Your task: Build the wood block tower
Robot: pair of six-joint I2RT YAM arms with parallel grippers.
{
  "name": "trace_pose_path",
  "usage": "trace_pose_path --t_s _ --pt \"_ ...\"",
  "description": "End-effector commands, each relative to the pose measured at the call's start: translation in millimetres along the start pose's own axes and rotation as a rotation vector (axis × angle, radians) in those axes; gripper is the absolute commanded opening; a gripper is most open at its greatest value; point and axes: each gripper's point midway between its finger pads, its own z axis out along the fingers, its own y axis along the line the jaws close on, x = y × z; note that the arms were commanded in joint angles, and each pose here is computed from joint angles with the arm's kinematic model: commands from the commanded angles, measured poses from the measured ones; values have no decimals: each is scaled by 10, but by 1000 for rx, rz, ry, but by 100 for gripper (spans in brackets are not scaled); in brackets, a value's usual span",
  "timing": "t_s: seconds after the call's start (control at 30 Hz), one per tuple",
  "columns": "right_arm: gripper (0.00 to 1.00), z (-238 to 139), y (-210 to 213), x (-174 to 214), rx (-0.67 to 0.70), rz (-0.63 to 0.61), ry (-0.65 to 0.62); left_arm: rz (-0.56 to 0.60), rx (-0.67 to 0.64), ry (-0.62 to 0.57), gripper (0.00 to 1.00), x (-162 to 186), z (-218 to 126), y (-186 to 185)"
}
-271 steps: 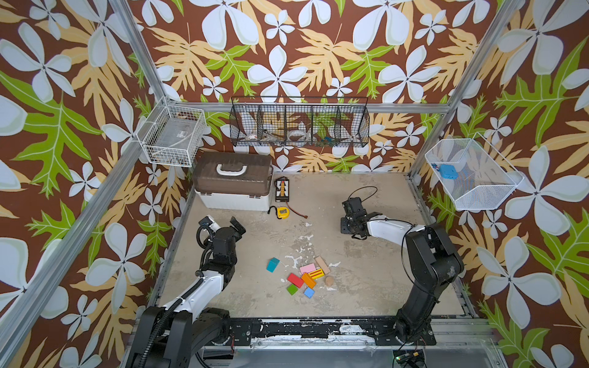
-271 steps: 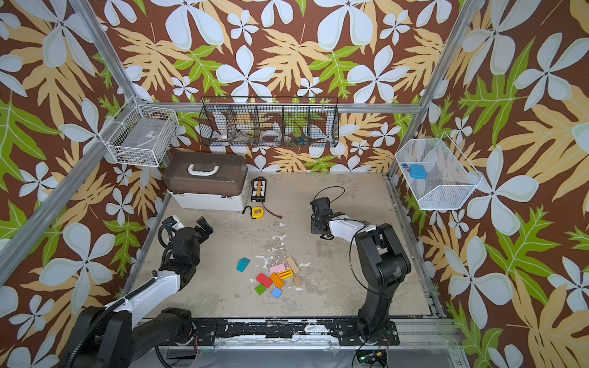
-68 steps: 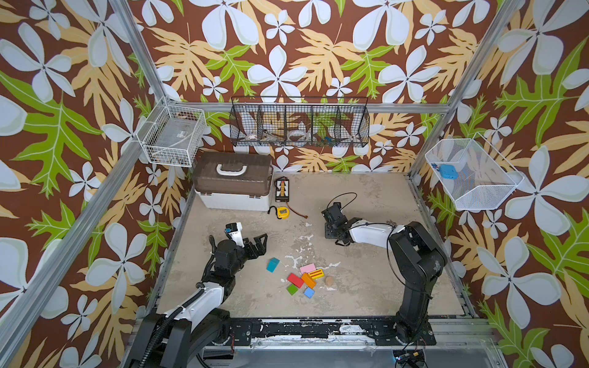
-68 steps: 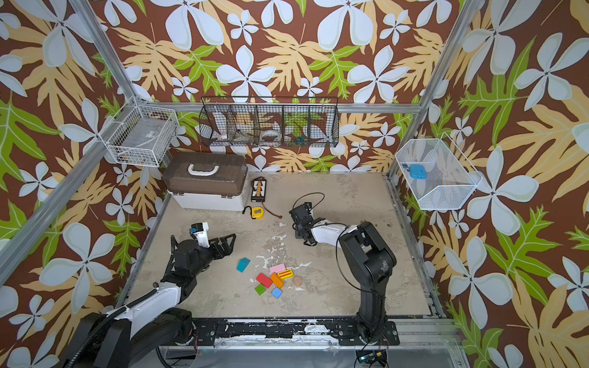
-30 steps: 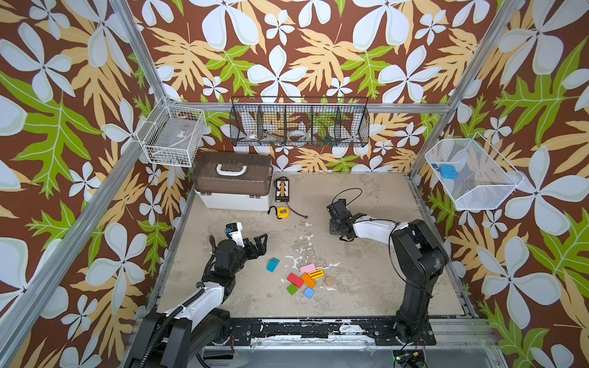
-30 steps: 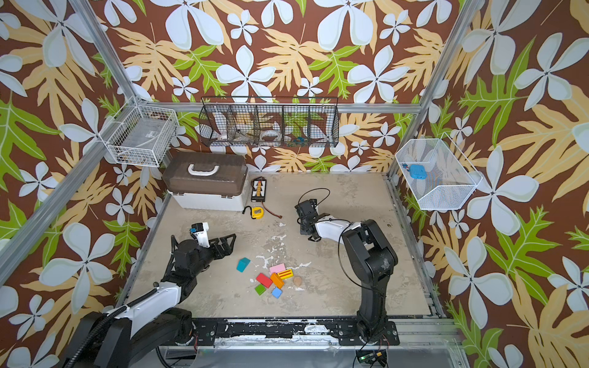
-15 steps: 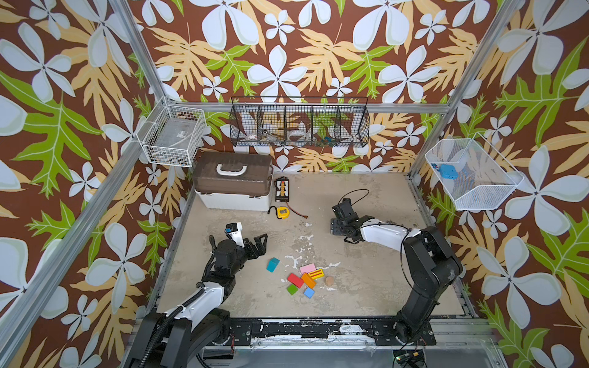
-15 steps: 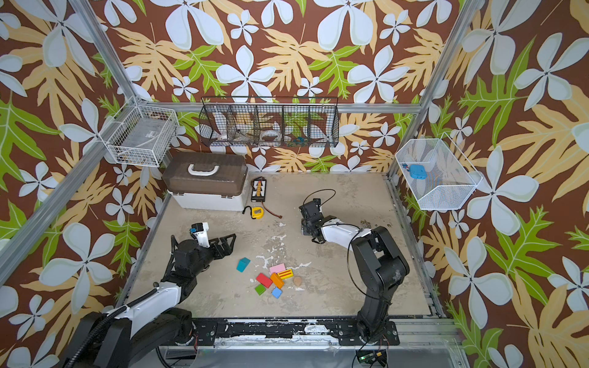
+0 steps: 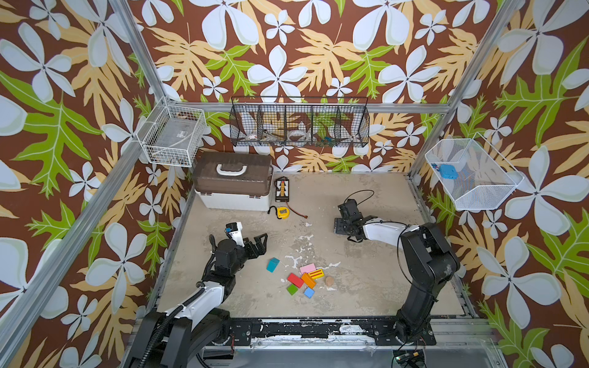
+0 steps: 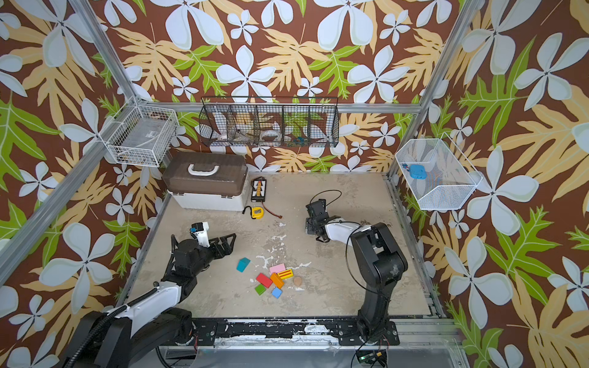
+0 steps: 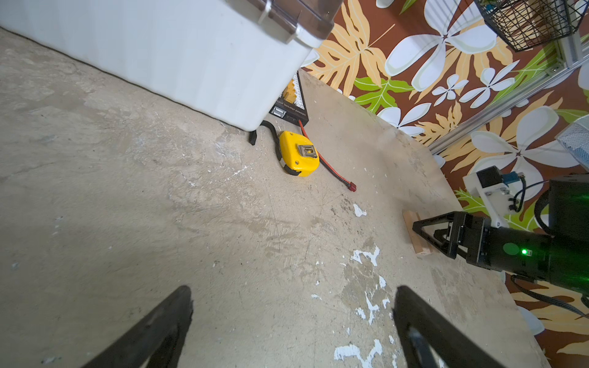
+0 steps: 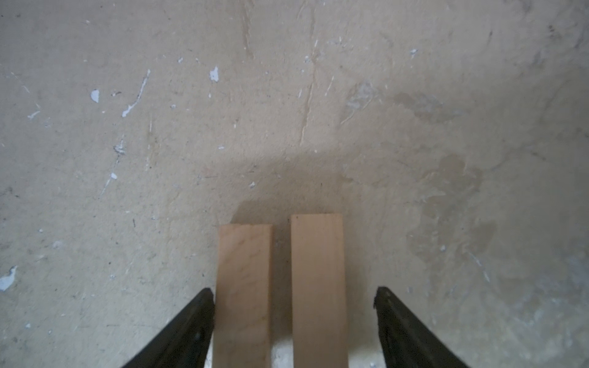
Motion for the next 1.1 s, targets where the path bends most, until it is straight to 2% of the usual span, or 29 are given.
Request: trace_pose_path --t_s 0.0,0.17,0.47,0.8,1.07 --pt "81 -6 25 24 -19 -9 8 6 21 -26 100 -78 5 -58" --pt "85 -15 -3 43 -10 -9 2 6 20 -25 100 -75 6 -56" --pt "82 26 -117 159 37 3 12 5 20 -25 100 -77 6 -55" --pt "64 74 -111 146 50 -12 23 5 19 -24 100 -75 8 -54" --pt "61 107 -143 109 85 -27 24 5 20 -25 100 -80 8 -55"
